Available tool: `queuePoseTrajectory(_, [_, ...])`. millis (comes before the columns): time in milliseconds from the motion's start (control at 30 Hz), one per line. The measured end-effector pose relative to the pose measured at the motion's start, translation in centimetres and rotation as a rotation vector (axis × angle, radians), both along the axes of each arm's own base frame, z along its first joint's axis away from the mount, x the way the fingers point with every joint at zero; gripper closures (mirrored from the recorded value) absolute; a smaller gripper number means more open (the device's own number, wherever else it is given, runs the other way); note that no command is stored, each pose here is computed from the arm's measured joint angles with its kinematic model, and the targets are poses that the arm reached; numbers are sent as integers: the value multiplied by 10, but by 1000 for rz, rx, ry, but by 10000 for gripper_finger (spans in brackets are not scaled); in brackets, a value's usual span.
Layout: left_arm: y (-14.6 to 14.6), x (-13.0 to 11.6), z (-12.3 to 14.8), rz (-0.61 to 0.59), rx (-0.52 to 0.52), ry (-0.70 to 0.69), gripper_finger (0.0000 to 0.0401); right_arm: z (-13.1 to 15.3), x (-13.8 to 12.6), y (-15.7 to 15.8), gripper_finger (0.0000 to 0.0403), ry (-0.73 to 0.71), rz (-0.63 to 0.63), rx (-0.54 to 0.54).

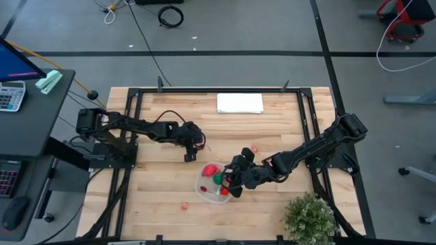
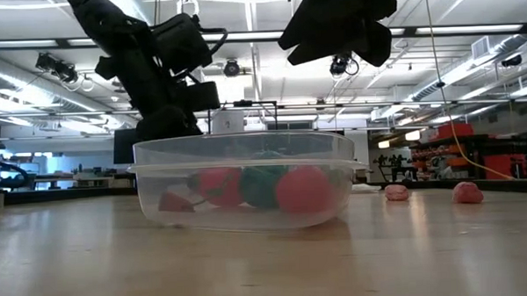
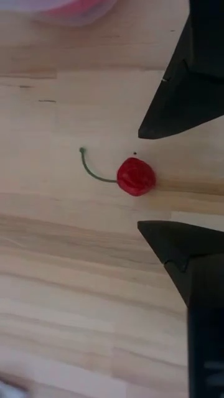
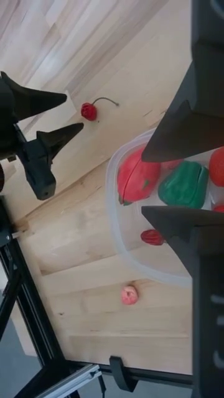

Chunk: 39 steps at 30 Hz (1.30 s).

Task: Pick and placing Produce into tupperware
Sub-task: Put the red cherry into the transparent bin

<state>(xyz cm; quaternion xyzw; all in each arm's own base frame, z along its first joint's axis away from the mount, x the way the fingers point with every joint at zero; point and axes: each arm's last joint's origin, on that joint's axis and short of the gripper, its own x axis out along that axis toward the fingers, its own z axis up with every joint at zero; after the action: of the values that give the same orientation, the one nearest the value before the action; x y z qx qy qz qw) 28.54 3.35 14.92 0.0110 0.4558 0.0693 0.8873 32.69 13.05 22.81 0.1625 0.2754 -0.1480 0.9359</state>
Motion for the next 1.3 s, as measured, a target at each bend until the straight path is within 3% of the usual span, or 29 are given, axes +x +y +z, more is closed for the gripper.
queuePoseTrajectory(600, [2, 14, -29, 33, -12, 2, 181, -1, 0, 0, 271, 7, 1, -4])
queuePoseTrajectory(733, [2, 14, -30, 39, -11, 1, 222, -1, -1, 0, 271, 10, 0, -4])
queuePoseTrajectory(900, [-3, 12, -30, 76, -26, 24, 333, -1, -1, 0, 271, 10, 0, -5])
queuePoseTrajectory(1000, [-11, 9, -25, 84, -40, 41, 381, -1, -1, 0, 271, 11, 0, -5])
queuePoseTrajectory(1167, [-30, -4, 3, 81, -92, 15, 355, -1, -1, -1, 271, 19, 0, -9])
queuePoseTrajectory(1300, [-51, -14, 37, 29, -122, -109, 362, -2, -2, -1, 271, 27, -1, -13])
